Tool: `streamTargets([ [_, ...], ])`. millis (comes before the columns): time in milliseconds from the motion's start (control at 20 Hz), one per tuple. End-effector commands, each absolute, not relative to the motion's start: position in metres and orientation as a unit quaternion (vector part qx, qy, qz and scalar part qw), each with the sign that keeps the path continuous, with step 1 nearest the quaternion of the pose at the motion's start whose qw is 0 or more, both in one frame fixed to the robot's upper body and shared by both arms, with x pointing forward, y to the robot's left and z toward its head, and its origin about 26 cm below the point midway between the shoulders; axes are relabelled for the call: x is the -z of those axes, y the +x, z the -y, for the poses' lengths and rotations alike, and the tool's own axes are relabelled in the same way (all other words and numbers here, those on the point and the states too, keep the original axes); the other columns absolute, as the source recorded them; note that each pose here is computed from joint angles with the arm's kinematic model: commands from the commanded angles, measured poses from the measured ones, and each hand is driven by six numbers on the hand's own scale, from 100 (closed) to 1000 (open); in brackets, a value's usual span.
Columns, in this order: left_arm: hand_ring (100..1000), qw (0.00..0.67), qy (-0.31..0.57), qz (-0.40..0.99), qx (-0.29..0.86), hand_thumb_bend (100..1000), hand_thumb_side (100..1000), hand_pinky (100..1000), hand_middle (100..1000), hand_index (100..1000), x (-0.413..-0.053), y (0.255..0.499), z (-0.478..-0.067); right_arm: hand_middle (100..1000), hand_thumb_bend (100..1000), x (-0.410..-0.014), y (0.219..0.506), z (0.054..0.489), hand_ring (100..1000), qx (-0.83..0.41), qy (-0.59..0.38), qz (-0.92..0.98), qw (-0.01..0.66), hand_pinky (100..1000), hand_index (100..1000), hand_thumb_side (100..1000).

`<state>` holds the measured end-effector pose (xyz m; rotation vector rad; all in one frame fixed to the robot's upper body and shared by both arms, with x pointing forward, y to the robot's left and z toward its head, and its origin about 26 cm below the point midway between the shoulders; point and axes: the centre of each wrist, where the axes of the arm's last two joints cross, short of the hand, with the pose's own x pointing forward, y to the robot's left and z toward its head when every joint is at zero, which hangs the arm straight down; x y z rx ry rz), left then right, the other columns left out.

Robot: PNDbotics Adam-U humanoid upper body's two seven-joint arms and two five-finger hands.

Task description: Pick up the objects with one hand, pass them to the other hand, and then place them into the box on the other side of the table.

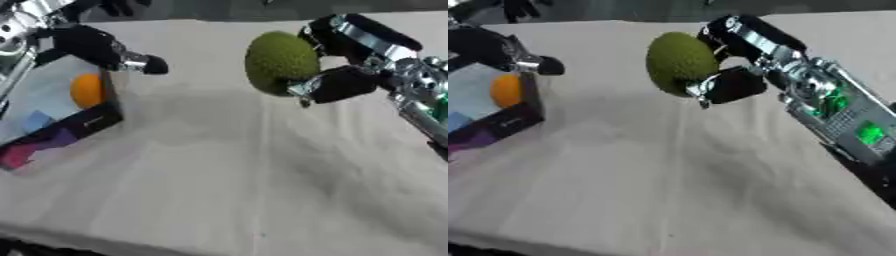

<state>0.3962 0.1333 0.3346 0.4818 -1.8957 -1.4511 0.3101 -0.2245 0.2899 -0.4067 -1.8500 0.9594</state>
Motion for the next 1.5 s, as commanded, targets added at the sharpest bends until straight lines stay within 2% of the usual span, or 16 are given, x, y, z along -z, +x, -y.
streamTargets([
  [50,756,0.32,0.172,0.727,0.582,791,423,811,784,806,-0.346,0.386,-0.121,422,292,-0.298,0.31,0.223,689,-0.388,-0.171,0.769,0.478,681,504,100],
  [400,766,0.3,0.135,0.704,0.629,804,416,818,801,849,-0.346,0.374,-0.09,422,288,-0.297,0.311,0.22,688,-0.386,-0.167,0.772,0.477,680,503,100],
  [700,775,0.297,0.148,0.704,0.628,851,340,824,811,910,-0.345,0.371,-0.071,422,286,-0.296,0.31,0.217,688,-0.392,-0.166,0.772,0.473,682,502,100],
  [750,775,0.301,0.153,0.705,0.624,872,318,825,813,918,-0.343,0.372,-0.069,422,311,-0.296,0.31,0.217,689,-0.393,-0.165,0.772,0.471,682,503,100],
  [800,775,0.305,0.156,0.705,0.621,865,313,826,815,924,-0.342,0.373,-0.067,423,286,-0.296,0.31,0.216,689,-0.395,-0.165,0.772,0.469,683,503,100],
  [1500,780,0.309,0.177,0.716,0.6,893,301,828,818,891,-0.33,0.375,-0.04,426,280,-0.299,0.301,0.208,690,-0.419,-0.163,0.787,0.421,693,505,100],
])
